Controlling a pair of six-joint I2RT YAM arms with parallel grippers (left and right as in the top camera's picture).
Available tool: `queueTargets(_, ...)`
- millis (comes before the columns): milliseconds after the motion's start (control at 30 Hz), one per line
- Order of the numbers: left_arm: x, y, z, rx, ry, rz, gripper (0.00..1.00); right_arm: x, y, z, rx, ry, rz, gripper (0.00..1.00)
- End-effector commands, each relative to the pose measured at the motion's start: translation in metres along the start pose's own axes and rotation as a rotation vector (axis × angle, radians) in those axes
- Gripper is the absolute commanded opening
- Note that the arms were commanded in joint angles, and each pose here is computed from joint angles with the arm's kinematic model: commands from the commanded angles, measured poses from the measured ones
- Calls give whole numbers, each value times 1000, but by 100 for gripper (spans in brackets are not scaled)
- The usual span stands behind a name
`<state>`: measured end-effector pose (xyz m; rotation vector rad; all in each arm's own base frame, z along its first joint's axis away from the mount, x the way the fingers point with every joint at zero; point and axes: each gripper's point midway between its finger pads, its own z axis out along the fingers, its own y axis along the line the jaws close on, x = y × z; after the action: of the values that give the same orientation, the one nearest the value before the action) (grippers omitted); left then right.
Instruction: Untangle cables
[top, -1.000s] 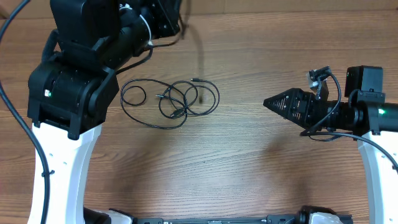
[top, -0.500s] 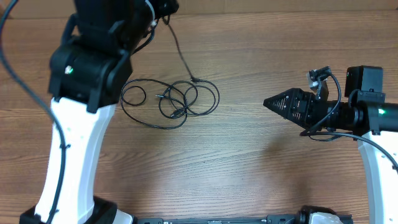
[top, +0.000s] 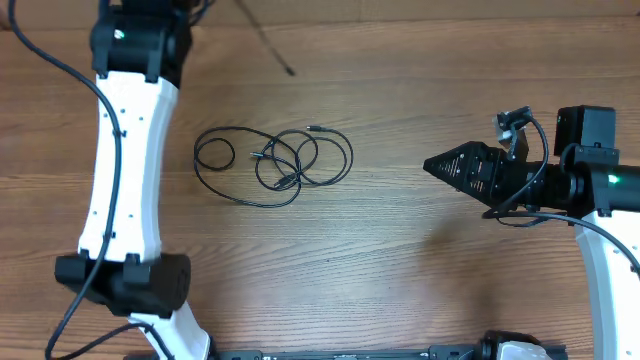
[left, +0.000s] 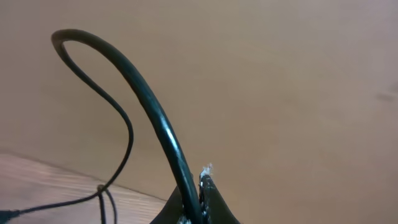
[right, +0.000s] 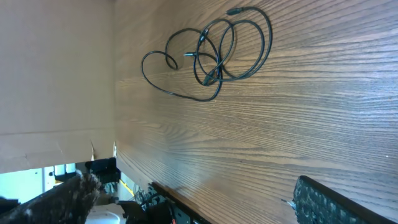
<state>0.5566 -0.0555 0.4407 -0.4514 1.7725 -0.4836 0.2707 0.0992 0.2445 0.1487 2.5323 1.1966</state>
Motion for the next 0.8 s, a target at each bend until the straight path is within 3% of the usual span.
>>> queueTargets(0, -19, 55, 19, -93, -29, 127, 4, -6, 5, -4, 1, -22, -21, 100)
queueTargets(133, -37, 126, 28, -216, -25, 241, 4, -6, 5, -4, 1, -22, -21, 100)
queueTargets(200, -43, 168, 28, -291, -8, 257, 17, -6, 5, -4, 1, -22, -21, 100)
queueTargets(267, -43, 206, 27, -356, 20, 234, 20, -6, 5, -4, 1, -22, -21, 100)
queueTargets(300, -39, 233, 25, -403, 48, 214, 35, -6, 5, -4, 1, -22, -21, 100)
queueTargets(333, -34, 258, 23, -445, 83, 194, 66, -6, 5, -4, 1, -22, -21, 100)
queueTargets(367, -26, 279, 21, -481, 119, 174, 76, -6, 5, -4, 1, -22, -21, 100)
queueTargets(433, -6, 320, 15, -555, 205, 129, 73, -6, 5, -4, 1, -22, -21, 100)
queueTargets(533, 20, 350, 11, -610, 296, 64, 79, -6, 5, -4, 1, -22, -21, 100)
queueTargets(767, 77, 330, 40, -400, 464, -19, 78, -6, 5, -4, 1, -22, -21, 100)
